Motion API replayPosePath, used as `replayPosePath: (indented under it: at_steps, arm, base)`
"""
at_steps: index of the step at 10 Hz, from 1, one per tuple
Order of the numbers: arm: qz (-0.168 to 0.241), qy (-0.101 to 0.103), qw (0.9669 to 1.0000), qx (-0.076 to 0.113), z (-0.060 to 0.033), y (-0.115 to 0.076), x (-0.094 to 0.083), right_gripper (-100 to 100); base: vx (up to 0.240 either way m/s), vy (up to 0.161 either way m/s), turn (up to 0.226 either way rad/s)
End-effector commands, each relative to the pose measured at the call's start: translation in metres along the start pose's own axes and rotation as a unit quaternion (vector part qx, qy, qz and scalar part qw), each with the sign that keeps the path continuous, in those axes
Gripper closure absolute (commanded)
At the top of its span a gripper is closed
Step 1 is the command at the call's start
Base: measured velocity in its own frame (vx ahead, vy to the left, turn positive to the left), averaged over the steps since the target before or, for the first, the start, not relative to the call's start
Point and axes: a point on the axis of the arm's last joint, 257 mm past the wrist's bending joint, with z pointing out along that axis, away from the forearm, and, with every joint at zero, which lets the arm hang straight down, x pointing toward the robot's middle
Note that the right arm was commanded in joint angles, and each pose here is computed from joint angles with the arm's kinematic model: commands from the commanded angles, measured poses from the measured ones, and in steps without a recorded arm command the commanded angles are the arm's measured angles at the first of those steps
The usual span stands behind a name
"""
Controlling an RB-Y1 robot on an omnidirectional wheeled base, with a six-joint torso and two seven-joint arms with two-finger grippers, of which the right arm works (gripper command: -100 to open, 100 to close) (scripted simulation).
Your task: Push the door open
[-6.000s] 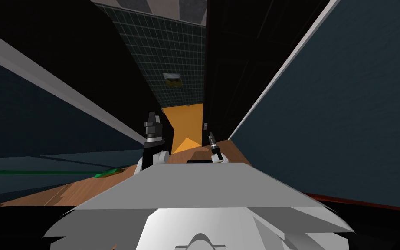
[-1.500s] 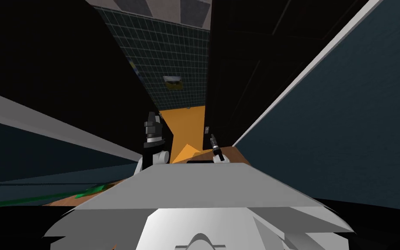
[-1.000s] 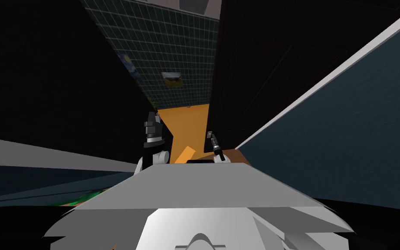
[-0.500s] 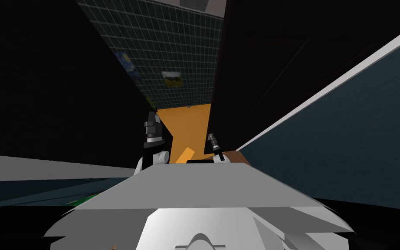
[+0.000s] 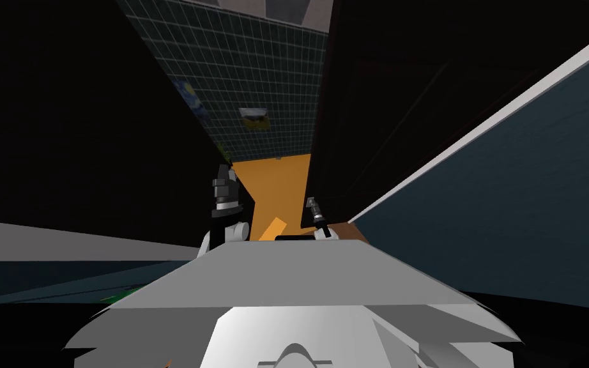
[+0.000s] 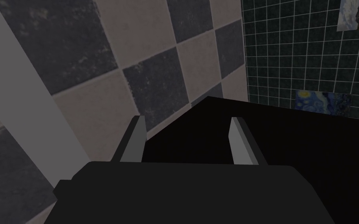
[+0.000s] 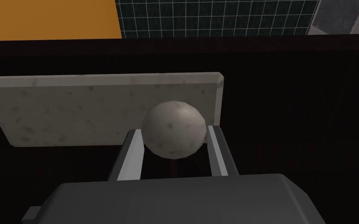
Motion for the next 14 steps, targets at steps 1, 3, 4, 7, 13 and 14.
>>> replayPosePath:
  at_steps: [1,3,4,7,13,14]
  arm:
    - [-0.005,-0.009,0.9999,-0.002,0.0016,0.004,-0.012,100]
    - [-0.009,-0.018,0.9998,-0.001,0.0013,0.003,-0.025,100]
    - [-0.011,-0.025,0.9996,-0.001,0.0011,0.003,-0.032,100]
    - [-0.017,-0.045,0.9989,-0.001,0.0003,0.003,-0.056,100]
    - [0.003,-0.040,0.9992,-0.001,-0.0013,0.005,-0.039,-100]
    - [0.011,-0.040,0.9991,-0.001,-0.0006,0.005,-0.033,-100]
  base:
    - [0.135,0.063,-0.029]
    - [0.154,0.070,-0.034]
    - [0.180,0.063,-0.044]
    - [0.210,0.057,-0.072]
    - [-0.180,0.041,-0.036]
    - [-0.236,0.037,-0.058]
